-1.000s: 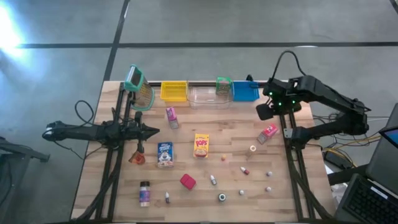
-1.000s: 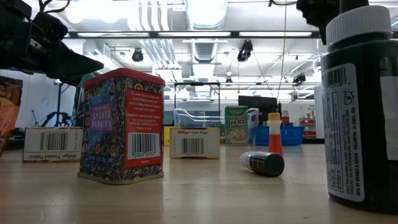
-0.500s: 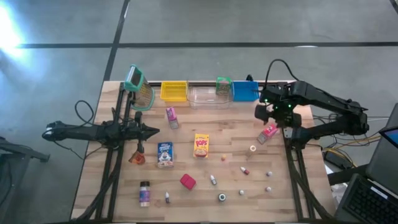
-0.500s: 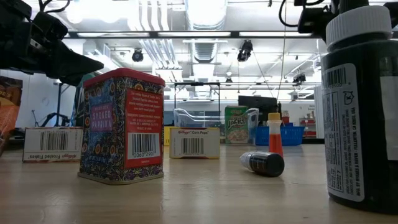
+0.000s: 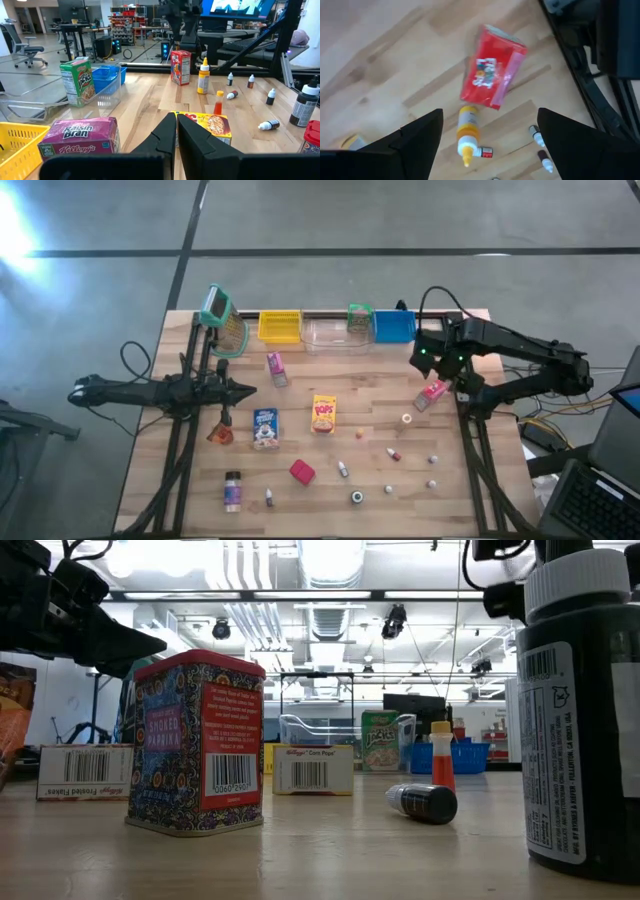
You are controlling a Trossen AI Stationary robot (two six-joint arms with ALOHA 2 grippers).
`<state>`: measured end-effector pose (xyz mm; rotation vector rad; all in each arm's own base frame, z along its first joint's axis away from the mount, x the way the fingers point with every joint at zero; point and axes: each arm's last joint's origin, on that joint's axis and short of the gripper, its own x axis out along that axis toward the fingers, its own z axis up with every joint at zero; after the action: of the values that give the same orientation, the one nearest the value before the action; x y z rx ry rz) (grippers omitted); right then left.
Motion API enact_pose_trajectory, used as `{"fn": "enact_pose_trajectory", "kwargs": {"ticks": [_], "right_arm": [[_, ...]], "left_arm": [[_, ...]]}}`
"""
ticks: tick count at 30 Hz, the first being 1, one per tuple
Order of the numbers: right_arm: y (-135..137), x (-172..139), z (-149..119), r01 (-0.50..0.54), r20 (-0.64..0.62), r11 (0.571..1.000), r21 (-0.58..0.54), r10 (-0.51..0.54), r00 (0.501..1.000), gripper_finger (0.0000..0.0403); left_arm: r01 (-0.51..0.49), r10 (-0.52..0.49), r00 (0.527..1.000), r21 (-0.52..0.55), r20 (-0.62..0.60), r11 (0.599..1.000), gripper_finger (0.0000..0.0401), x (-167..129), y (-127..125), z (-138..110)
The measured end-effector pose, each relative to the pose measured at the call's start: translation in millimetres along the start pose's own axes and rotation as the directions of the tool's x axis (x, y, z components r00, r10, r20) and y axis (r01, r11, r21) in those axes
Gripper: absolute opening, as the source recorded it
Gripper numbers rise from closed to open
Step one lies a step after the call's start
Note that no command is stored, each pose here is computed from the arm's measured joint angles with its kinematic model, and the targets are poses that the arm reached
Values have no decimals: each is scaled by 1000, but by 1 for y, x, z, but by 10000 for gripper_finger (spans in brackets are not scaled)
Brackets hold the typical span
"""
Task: Pick & Place Kitchen Items
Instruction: Put the red cereal box into the transparent bin
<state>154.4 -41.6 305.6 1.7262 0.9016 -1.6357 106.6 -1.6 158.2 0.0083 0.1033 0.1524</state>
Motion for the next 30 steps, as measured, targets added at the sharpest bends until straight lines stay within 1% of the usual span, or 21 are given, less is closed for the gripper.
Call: {"fn": "enact_pose_trajectory", "kwargs": {"ticks": [4, 10, 16, 19, 25, 30], "right_arm": [[-1, 12, -2, 21, 1, 997, 71, -21, 1000, 336], [8, 24, -5, -49, -27, 994, 100, 52, 998, 349], [6, 38, -4, 5, -34, 991, 134, 0, 999, 354], [6, 45, -4, 7, -33, 989, 149, -2, 999, 348], [2, 59, -1, 44, -18, 985, 167, -42, 999, 327], [4, 72, 0, 7, -30, 986, 164, -2, 1000, 310]], "left_arm": [[0, 0, 1000, 0, 0, 1000, 23, 0, 0, 0], [0, 0, 1000, 0, 1, 1000, 23, 0, 0, 0], [0, 0, 1000, 0, 0, 1000, 23, 0, 0, 0], [0, 0, 1000, 0, 0, 1000, 23, 0, 0, 0], [0, 0, 1000, 0, 0, 1000, 23, 0, 0, 0], [0, 0, 1000, 0, 0, 1000, 23, 0, 0, 0]]}}
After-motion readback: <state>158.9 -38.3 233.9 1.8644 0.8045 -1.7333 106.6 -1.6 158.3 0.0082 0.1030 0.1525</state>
